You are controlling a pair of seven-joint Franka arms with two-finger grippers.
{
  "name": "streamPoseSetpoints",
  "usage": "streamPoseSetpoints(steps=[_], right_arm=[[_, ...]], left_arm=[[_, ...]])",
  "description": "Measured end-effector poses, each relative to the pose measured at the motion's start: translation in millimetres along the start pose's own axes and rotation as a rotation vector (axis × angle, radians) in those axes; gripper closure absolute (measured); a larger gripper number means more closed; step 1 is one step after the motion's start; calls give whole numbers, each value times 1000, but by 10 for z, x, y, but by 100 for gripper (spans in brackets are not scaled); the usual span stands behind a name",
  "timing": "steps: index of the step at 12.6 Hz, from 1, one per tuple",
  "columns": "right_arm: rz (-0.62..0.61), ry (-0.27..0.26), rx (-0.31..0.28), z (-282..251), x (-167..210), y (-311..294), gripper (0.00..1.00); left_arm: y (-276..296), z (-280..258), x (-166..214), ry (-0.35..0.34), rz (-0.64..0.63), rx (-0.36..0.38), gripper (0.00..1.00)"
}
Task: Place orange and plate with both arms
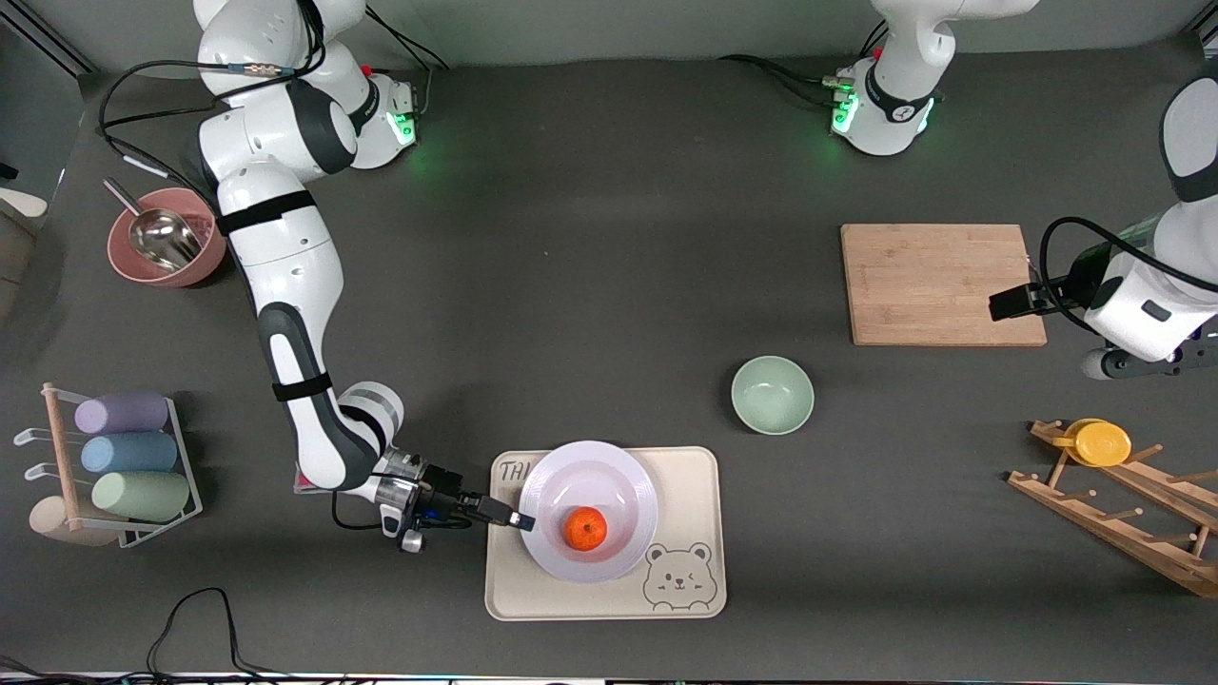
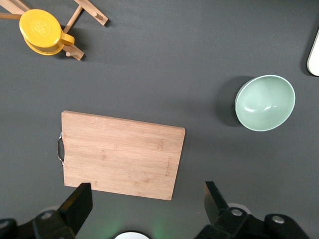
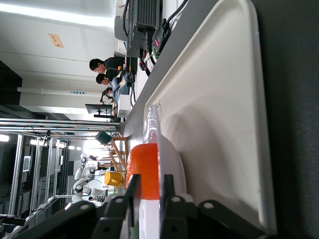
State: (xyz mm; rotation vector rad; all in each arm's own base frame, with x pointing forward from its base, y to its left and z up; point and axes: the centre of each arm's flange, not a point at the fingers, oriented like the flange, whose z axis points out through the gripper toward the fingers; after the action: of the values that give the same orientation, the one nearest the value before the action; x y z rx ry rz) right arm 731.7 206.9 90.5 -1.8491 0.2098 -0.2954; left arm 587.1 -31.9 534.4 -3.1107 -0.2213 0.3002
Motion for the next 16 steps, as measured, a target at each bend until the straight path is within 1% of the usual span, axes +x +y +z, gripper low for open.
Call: streamPoseSetpoints(steps=[3, 4, 5, 7, 8, 9, 10, 11, 12, 13, 14, 15, 16], right_arm=[[-42, -43, -37, -3, 47, -123, 33], [-40, -60, -63, -25, 69, -175, 24], [-35, -81, -107, -86, 111, -226, 24], [-27, -113, -235, -363, 287, -403, 21], [-20, -126, -309, -553, 379, -545, 20], [-18, -145, -398, -776, 461, -756, 17], [-13, -174, -479, -994, 507, -995, 16], [-2, -222, -554, -1213, 515, -1273, 13], [6, -278, -622, -1440, 499, -1593, 12], [3, -332, -691, -1682, 462, -1929, 5], [-10, -382, -759, -1939, 399, -2262, 0], [-29, -415, -828, -2212, 321, -2578, 0], [-53, -437, -898, -2483, 227, -2848, 0]], left_arm=[[0, 1, -2, -1, 0, 0, 0], [0, 2, -2, -2, 0, 0, 0], [-1, 2, -2, -2, 0, 0, 0], [0, 0, -2, -2, 0, 0, 0], [0, -2, -2, -1, 0, 0, 0], [0, -3, -2, -1, 0, 0, 0], [-1, -3, -3, -1, 0, 0, 0], [-1, -2, -4, -3, 0, 0, 0], [-2, 1, -7, -6, 0, 1, 0], [-3, 2, -9, -8, 0, 1, 0], [-3, 3, -10, -9, 0, 2, 0], [-3, 4, -12, -10, 0, 2, 0], [-2, 5, -12, -10, 0, 2, 0]])
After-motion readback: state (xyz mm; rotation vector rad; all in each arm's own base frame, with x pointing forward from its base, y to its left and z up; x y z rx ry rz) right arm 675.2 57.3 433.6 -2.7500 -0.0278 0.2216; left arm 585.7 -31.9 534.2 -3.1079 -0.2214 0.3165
